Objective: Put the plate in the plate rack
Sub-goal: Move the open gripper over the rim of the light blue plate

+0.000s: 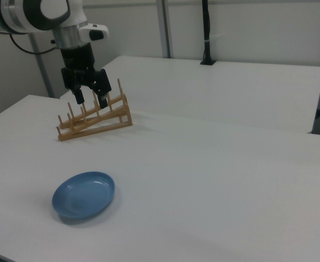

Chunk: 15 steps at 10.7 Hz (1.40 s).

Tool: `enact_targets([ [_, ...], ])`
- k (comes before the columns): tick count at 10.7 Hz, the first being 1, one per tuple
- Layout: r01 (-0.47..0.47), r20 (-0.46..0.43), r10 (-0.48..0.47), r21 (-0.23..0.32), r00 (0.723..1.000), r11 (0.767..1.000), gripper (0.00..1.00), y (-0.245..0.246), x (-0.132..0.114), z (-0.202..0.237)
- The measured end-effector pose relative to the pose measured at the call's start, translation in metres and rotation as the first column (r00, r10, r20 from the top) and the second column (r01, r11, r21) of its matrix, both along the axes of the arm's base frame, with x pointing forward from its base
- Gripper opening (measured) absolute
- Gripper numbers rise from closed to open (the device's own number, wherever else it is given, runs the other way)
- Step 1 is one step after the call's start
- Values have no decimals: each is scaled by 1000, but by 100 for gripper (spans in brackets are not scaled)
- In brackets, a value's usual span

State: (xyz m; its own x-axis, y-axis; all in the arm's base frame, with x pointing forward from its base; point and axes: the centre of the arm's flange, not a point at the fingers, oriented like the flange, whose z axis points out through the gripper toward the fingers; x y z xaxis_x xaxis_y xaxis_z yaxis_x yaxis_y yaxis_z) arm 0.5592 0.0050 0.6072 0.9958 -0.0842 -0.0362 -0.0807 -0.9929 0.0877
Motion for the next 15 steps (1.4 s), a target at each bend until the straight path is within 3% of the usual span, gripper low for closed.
enact_targets([
  [6,-9,0,9,0,1000,1000,100,-1,0,0],
  [10,-151,-50,151,18,987,988,100,-36,-2,-16],
  [12,-242,-105,245,45,964,969,100,-52,-6,-45],
  [15,-392,-149,402,93,903,915,100,-55,-13,-124],
])
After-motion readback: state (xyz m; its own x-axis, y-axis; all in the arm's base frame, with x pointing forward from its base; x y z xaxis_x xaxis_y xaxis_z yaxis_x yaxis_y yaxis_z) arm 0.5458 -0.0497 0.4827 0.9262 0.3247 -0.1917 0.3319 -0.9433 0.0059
